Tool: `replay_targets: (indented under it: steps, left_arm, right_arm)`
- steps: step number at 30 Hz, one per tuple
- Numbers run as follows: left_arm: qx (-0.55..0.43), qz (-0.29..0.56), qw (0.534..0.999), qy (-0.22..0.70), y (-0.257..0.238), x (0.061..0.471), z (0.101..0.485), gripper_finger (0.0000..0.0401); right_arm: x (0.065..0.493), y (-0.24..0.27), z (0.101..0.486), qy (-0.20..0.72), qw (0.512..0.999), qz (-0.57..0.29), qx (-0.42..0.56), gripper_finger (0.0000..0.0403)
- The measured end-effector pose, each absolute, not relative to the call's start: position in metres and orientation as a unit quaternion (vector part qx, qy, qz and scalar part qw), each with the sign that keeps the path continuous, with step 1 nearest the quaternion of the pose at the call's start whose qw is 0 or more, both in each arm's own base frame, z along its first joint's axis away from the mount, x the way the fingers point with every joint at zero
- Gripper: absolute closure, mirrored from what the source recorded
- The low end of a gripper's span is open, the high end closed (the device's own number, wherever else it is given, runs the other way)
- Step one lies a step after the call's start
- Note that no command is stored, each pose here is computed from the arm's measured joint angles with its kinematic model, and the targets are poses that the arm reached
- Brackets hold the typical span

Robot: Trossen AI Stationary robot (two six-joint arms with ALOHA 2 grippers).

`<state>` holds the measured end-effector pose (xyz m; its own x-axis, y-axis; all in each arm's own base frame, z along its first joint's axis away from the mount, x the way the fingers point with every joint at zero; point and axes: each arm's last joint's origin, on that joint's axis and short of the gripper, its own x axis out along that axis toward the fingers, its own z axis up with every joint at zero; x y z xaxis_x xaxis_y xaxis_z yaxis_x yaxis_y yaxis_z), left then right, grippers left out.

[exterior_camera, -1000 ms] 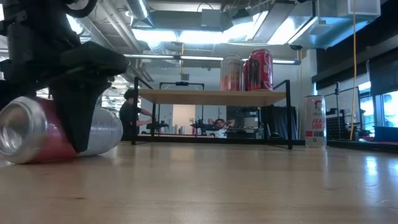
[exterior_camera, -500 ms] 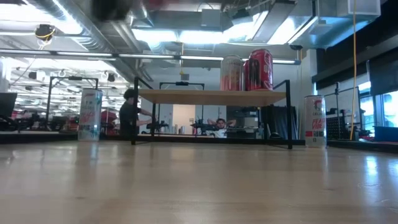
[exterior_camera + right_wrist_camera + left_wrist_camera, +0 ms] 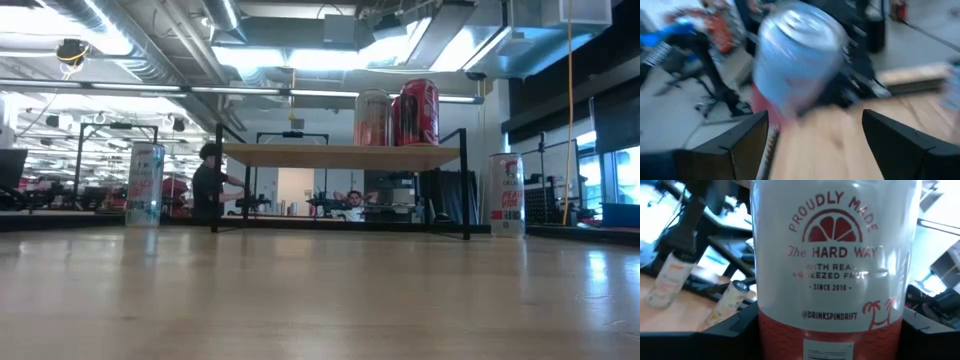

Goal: Place canned beverage on shelf
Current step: Put the pink soda can on the shelf aligned with the other pink soda can

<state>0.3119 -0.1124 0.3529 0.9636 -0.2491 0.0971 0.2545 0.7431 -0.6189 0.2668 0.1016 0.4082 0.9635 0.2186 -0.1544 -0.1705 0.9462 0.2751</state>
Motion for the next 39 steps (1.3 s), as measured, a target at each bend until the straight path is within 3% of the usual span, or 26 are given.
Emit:
replay_targets:
  steps: [6, 23, 27, 34, 39]
  left_arm:
    - [-0.332, -0.144, 0.932, -0.022, -0.110, 0.323, 0.347, 0.0134]
    - [-0.308, -0.122, 0.943, -0.028, -0.110, 0.323, 0.346, 0.0132]
    - [-0.306, -0.111, 0.945, -0.027, -0.109, 0.324, 0.346, 0.0132]
    - [-0.298, -0.082, 0.951, 0.000, -0.101, 0.329, 0.335, 0.0132]
    - [-0.295, -0.074, 0.953, 0.002, -0.099, 0.329, 0.336, 0.0132]
  right_arm:
    - [0.294, 0.114, 0.402, 0.041, 0.981, 0.132, 0.138, 0.0095]
    - [0.313, 0.119, 0.396, -0.001, 0.971, 0.085, 0.223, 0.0094]
    - [0.314, 0.116, 0.395, -0.002, 0.968, 0.076, 0.240, 0.0077]
    - [0.324, 0.110, 0.389, -0.007, 0.957, 0.025, 0.289, 0.0009]
    - [0.328, 0.111, 0.382, 0.010, 0.959, 0.025, 0.281, 0.0028]
